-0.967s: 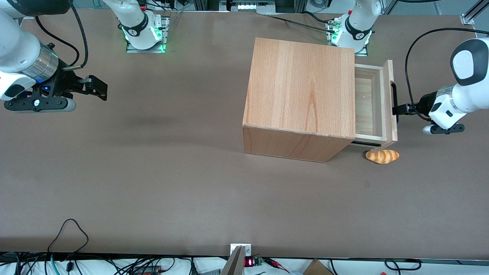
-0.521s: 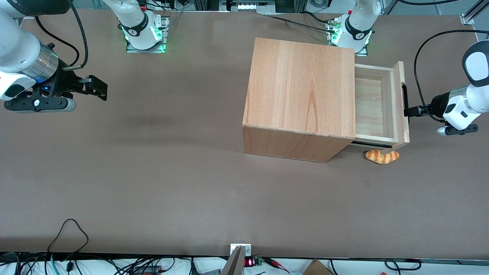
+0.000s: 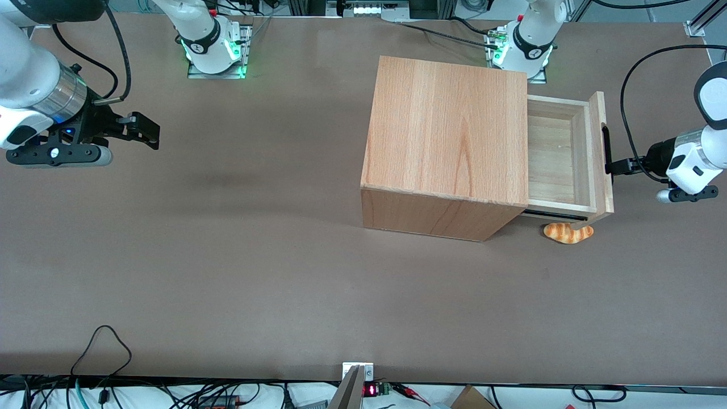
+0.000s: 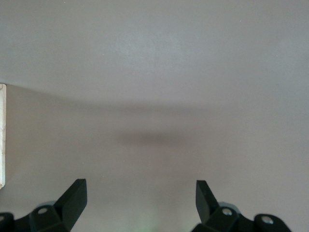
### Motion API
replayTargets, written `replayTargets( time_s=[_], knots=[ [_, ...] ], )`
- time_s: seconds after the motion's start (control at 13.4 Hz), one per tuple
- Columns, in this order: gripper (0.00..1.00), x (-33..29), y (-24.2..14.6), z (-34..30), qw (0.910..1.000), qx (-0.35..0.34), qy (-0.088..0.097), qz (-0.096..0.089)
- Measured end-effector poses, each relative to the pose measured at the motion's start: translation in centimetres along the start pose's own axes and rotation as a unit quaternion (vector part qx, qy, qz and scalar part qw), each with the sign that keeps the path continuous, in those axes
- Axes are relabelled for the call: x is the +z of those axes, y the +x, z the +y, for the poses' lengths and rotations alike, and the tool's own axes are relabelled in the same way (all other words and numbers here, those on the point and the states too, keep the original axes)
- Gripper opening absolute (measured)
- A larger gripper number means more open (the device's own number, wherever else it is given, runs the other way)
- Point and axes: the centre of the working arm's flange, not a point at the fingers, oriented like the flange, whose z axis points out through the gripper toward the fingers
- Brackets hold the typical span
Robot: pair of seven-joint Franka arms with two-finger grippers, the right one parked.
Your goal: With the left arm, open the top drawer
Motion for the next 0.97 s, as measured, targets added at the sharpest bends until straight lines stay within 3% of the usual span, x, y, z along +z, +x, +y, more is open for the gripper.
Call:
replayTargets(
  time_s=[0.3,0.6,0.97],
  knots=[
    [1.0,-1.8,-0.1,-1.1,0.9998,0.002,-0.018,-0.01],
    [1.0,-3.7,-0.3,-1.1,0.9996,0.005,-0.021,-0.016],
    [1.0,-9.9,-0.1,0.1,0.9996,0.019,-0.019,0.01]
  ],
)
